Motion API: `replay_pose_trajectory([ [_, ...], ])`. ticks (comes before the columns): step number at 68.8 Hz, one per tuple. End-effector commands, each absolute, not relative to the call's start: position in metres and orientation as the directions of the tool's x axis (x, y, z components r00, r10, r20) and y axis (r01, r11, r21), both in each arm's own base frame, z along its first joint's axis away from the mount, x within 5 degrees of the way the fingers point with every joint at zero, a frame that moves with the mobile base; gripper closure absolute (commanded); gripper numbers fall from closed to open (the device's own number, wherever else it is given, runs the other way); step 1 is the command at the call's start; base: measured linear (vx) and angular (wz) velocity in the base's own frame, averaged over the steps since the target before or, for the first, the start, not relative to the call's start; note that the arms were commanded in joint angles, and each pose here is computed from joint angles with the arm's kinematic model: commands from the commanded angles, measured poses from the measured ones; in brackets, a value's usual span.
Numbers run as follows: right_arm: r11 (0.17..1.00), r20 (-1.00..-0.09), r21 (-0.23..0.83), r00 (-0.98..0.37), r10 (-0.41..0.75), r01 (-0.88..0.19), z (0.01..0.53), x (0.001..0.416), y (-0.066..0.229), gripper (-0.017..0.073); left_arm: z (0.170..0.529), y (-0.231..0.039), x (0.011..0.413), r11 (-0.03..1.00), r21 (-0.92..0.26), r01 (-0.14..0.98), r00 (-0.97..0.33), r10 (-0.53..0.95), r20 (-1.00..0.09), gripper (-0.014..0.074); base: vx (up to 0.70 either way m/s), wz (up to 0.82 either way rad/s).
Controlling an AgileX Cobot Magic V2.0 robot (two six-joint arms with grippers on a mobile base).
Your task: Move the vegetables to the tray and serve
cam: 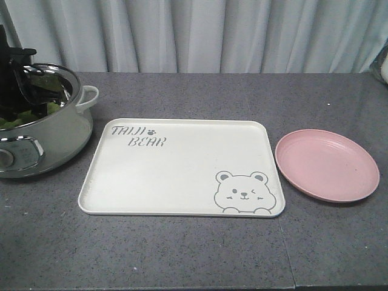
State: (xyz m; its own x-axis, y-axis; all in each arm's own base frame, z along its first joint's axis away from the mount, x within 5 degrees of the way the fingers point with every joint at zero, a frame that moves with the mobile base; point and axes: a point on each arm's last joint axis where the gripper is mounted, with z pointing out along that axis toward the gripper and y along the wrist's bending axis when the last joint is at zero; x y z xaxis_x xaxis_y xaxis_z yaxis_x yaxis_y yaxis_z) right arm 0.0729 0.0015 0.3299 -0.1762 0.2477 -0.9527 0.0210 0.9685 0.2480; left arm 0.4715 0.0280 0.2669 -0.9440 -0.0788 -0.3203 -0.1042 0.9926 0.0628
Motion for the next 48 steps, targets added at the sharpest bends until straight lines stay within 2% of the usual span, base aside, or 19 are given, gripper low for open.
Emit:
replay_pose_trajectory([
  [1,0.969,-0.964,0.245,-0.1,0.245,0.006,0.344,0.075,0.001,-0.0031,0.295,0.027,0.465,0.993,0.055,-0.108,-0.922,-0.08,-0.379,0.0239,0.0,0.0],
  [17,0.962,-0.957,0.272,-0.103,0.27,-0.002,0.344,0.075,0.002,-0.0031,0.295,0.027,0.465,0.993,0.055,-0.108,-0.922,-0.08,-0.379,0.0598,0.0,0.0],
  [33,0.963,-0.958,0.271,-0.105,0.269,-0.004,0.344,0.075,0.002,-0.0031,0.306,0.027,0.461,0.992,0.054,-0.11,-0.913,-0.079,-0.401,0.0601,0.0,0.0],
  [48,0.967,-0.962,0.254,-0.11,0.251,-0.007,0.345,0.078,0.003,-0.0031,0.365,0.026,0.435,0.992,0.044,-0.115,-0.843,-0.074,-0.533,0.0601,0.0,0.0],
])
